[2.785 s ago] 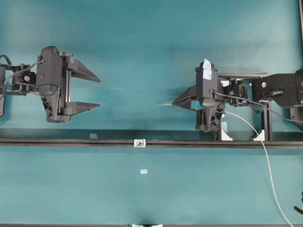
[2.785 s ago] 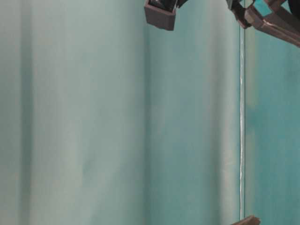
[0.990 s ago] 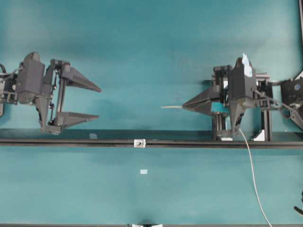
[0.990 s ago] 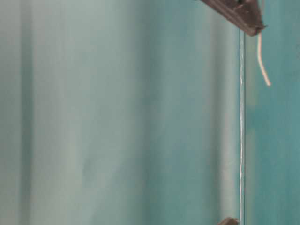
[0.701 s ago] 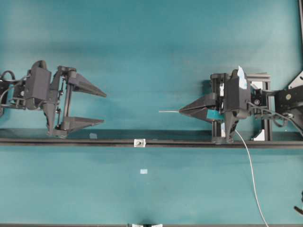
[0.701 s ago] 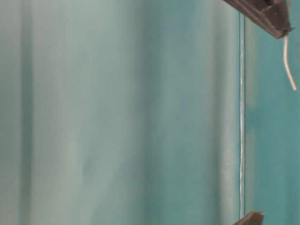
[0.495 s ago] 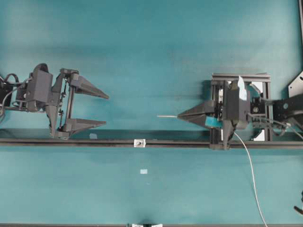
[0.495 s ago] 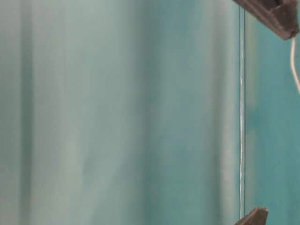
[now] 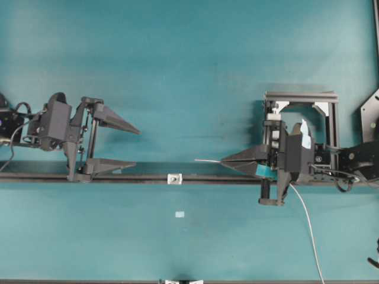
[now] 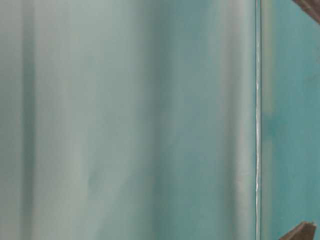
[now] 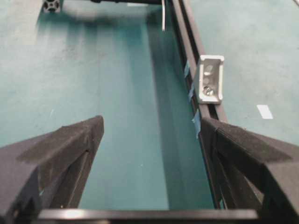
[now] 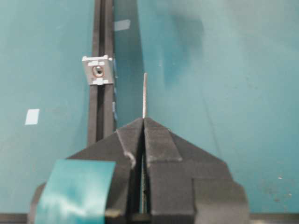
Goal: Insert the wire through the hole in the metal fitting marked with a red label. (retake)
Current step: 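Lift the wire with the right gripper and pull it off the fixture, then carry the wire tip with the right gripper to the bracket hole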
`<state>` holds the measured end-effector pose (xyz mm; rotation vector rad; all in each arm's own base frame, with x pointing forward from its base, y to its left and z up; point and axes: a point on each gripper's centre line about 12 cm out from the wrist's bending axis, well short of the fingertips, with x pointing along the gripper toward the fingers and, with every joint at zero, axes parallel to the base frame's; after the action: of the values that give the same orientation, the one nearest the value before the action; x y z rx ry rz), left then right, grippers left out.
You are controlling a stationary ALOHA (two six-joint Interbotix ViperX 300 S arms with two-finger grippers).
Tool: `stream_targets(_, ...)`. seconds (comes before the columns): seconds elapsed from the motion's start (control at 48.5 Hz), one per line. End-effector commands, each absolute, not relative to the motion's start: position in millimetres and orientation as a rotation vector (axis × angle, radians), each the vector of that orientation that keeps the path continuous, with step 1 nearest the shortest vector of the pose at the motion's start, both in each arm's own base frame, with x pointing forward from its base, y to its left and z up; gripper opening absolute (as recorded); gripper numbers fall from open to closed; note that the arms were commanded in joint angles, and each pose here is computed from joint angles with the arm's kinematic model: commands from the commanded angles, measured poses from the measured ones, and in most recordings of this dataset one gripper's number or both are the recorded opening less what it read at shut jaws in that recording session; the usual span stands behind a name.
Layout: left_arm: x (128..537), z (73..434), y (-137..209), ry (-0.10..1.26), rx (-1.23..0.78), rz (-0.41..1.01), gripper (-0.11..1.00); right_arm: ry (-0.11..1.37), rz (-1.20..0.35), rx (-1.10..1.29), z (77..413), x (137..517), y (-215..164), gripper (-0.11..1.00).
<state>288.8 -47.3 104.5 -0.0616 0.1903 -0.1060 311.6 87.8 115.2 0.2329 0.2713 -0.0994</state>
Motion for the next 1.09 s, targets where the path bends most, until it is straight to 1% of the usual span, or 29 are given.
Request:
stream_targets(0.0,295,107,-53,0.152,-0.073,-0.118,0.58,0.24,-0.085,0.243,122,318,95,0.02)
stream_targets(0.309,310,88,-72,0.153,-0.087,-0.166,0.58,0.23,-0.065,0.231,116,321,107,0.02)
stream_targets(0.454,311,84,-74,0.136,-0.088,-0.17,0.58,0.23,-0.076,0.239,114,319,110,0.02)
stream_targets(0.722,313,84,-76,0.124,-0.122,-0.173,0.58,0.21,-0.089,0.24,108,319,118,0.02)
stream_targets(1.073,317,89,-90,0.1,-0.13,-0.212,0.58,0.214,-0.09,0.23,101,322,122,0.02)
